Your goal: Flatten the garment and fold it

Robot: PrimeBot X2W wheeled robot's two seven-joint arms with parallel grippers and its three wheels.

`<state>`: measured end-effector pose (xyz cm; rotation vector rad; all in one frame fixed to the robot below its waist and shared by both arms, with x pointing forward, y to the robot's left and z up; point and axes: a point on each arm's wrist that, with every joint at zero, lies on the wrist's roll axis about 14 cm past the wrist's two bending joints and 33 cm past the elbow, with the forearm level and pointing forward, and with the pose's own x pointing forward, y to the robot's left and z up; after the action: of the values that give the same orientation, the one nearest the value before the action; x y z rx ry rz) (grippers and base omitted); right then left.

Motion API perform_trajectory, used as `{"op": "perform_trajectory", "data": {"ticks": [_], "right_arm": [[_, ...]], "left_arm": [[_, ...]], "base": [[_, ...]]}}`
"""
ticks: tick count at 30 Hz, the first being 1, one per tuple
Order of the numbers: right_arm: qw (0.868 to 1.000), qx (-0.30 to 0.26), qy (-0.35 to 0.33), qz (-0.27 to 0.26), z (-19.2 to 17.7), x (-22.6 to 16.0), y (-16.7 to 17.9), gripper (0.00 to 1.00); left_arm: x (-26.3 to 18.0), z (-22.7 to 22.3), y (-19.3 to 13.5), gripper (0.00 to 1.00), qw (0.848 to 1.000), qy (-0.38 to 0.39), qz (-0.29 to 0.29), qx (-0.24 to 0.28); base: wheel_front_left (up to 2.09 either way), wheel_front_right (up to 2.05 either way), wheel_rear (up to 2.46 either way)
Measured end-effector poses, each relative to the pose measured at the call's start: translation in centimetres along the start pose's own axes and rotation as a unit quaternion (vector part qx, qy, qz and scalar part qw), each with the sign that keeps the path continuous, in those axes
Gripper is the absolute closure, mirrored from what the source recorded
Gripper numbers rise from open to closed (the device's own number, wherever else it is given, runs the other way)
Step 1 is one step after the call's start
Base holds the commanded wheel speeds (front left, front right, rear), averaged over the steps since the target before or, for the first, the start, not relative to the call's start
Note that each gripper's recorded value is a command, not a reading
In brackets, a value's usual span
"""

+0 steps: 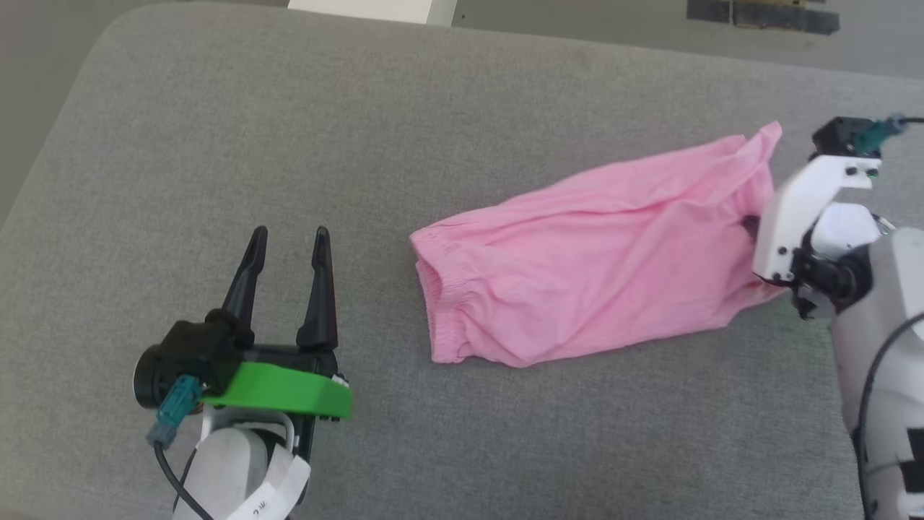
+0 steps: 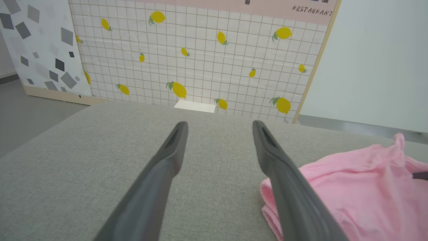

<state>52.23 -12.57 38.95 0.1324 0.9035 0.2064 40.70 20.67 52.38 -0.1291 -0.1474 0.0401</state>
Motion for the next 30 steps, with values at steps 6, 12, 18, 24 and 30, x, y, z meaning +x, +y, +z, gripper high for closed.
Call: {"op": "perform_trajectory", "data": {"ticks": [6,12,18,24,30], "right_arm": [[0.996,-0.014,-0.044,-0.07,-0.1,-3.7,-5.8,1.0],[0.983,-0.038,-0.061,-0.167,-1.3,-8.3,-11.9,1.0],[0.971,-0.09,-0.103,-0.195,0.5,-11.3,-11.5,1.0],[0.959,-0.189,-0.143,-0.153,3.6,-12.2,-5.2,1.0],[0.942,-0.296,-0.145,-0.055,3.9,-10.6,4.3,1.0]], "left_arm": [[-1.0,0.2,-0.7,0.0,1.0,0.001,-0.01,-0.004],[-1.2,0.2,-1.9,0.0,1.0,-0.001,-0.028,-0.008],[-1.0,0.4,-2.9,0.0,0.999,-0.004,-0.045,-0.013],[-1.2,0.5,-3.0,0.0,0.999,-0.004,-0.046,-0.013],[-1.6,0.5,-2.6,0.0,0.999,-0.002,-0.043,-0.011]], "base": [[0.0,0.0,0.0],[0.0,0.0,0.0],[0.0,0.0,0.0],[0.0,0.0,0.0],[0.0,0.0,0.0]]}}
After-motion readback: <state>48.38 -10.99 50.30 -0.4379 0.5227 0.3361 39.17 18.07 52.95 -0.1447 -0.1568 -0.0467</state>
